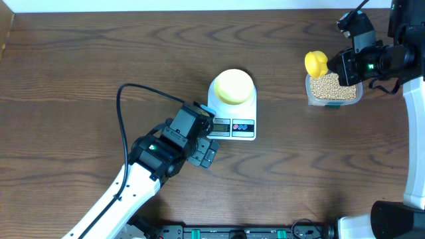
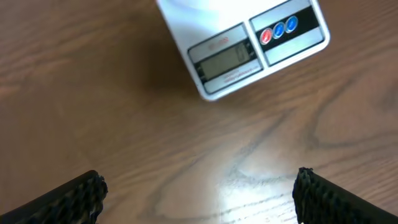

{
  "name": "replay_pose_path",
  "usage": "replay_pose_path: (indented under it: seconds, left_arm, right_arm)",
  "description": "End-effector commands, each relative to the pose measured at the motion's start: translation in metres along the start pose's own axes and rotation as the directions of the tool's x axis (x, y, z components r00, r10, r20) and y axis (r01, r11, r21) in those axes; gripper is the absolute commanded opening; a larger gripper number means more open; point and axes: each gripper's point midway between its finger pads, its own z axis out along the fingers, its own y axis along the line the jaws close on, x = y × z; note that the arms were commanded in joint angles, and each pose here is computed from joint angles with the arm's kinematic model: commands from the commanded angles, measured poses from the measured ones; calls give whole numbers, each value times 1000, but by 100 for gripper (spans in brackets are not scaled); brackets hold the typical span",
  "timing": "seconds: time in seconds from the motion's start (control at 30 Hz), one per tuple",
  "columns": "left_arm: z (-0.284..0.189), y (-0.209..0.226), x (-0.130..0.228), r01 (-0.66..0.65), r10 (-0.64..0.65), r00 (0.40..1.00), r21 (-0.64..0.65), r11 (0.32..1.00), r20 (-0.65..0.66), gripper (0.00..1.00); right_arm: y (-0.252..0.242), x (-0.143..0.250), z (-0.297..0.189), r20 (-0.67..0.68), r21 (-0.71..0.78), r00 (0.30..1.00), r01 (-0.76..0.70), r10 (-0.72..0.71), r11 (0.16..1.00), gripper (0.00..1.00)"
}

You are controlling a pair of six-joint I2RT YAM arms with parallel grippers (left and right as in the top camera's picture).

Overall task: Scoop item into bowl and weigh 50g on scale
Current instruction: 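Pull the left gripper back left of the scale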

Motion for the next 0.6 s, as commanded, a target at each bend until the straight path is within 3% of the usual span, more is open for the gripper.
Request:
replay_pose_path:
  seconds: [0.0, 0.3, 0.4, 0.57]
  left_arm:
    - [0, -3, -3, -70, 69, 997, 19, 997, 26, 98]
    - [3, -5, -14, -105, 103, 991, 21, 994, 86, 98]
    - [3, -11, -19, -147, 137, 984, 82, 986, 115, 98]
    - [3, 15, -21, -53, 43, 992, 77, 996, 119, 98]
  right_arm:
    - [2, -3, -4, 13, -7, 1000, 9, -9, 1000, 1]
    - [3, 1, -4, -1, -12, 1000, 3, -3, 1000, 1]
    - [3, 0, -4, -1, -12, 1000, 4, -4, 1000, 1]
    - [4, 1, -4, -3, -13, 1000, 2, -2, 1000, 1]
